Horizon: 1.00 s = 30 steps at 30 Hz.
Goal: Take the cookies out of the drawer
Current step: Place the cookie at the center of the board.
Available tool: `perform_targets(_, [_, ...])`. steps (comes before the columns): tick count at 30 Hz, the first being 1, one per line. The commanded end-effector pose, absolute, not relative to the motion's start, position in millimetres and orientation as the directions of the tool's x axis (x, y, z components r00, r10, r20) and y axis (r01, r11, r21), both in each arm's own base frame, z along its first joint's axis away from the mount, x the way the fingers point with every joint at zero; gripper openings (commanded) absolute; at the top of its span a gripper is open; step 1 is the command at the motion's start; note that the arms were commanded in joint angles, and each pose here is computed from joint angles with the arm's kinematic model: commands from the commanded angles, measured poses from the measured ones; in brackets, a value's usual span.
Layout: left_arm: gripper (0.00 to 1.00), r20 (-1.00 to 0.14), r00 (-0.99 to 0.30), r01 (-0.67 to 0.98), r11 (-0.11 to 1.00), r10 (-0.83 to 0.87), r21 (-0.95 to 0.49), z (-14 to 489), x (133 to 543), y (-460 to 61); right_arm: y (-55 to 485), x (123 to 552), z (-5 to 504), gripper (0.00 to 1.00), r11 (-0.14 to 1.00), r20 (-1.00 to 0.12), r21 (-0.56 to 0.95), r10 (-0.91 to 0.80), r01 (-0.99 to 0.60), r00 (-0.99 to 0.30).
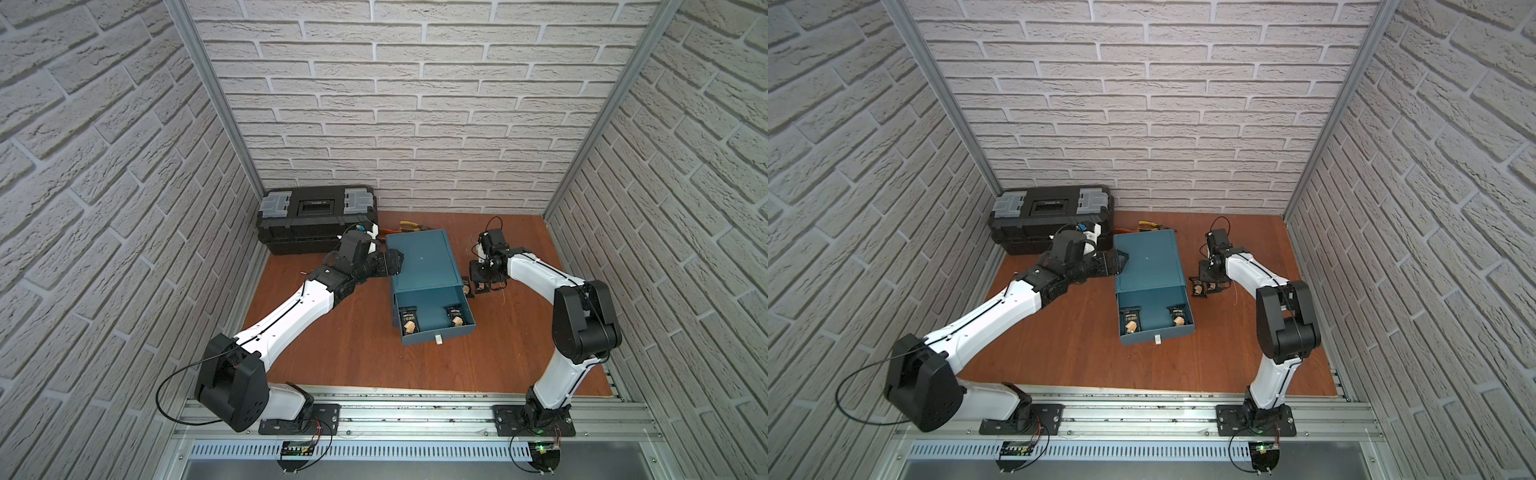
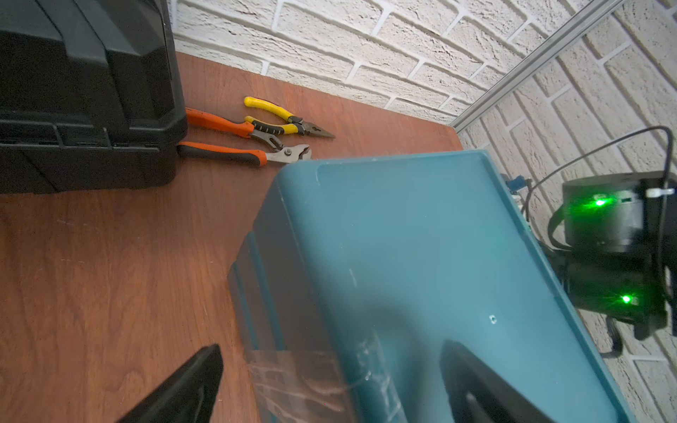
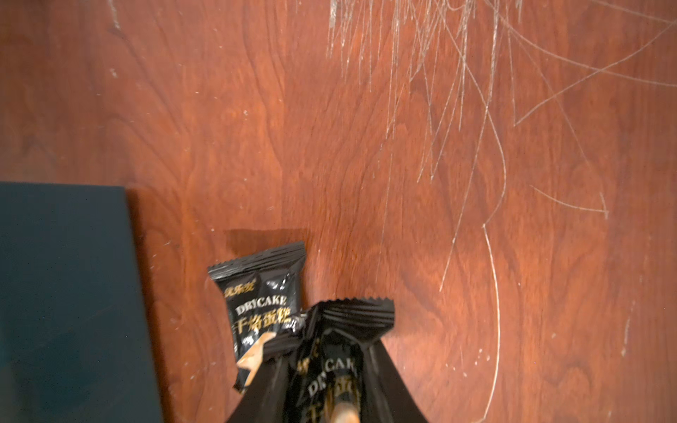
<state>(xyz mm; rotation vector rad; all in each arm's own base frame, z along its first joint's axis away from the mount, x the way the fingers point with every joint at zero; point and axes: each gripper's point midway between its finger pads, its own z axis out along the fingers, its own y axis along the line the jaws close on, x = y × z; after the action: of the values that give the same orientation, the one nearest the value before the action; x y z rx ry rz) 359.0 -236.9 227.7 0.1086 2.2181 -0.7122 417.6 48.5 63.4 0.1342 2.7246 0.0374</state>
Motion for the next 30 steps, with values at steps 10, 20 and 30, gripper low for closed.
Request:
perform_targets(10, [0.99, -0.746, -0.65, 0.324, 0.835, -0.146, -0.445, 245.7, 357.2, -237.0, 46.3, 431.8, 44.5, 0.14, 0.989, -0.407, 0.069, 0.149, 0.133, -0.901])
perform_targets(20, [0.98, -0.753, -0.643, 0.327, 0.838, -0.142, -0.437, 249.4, 353.8, -233.8, 43.2, 425.5, 45.0, 0.45, 0.985, -0.394, 0.063, 0.175, 0.163, -0.902])
perform_targets(30, [0.98, -0.785, -0.613, 0.348, 0.86, -0.092, -0.373, 282.8, 341.2, -220.4, 51.4, 413.3, 117.4, 0.56, 0.977, -0.479, 0.152, 0.206, 0.151, -0.853])
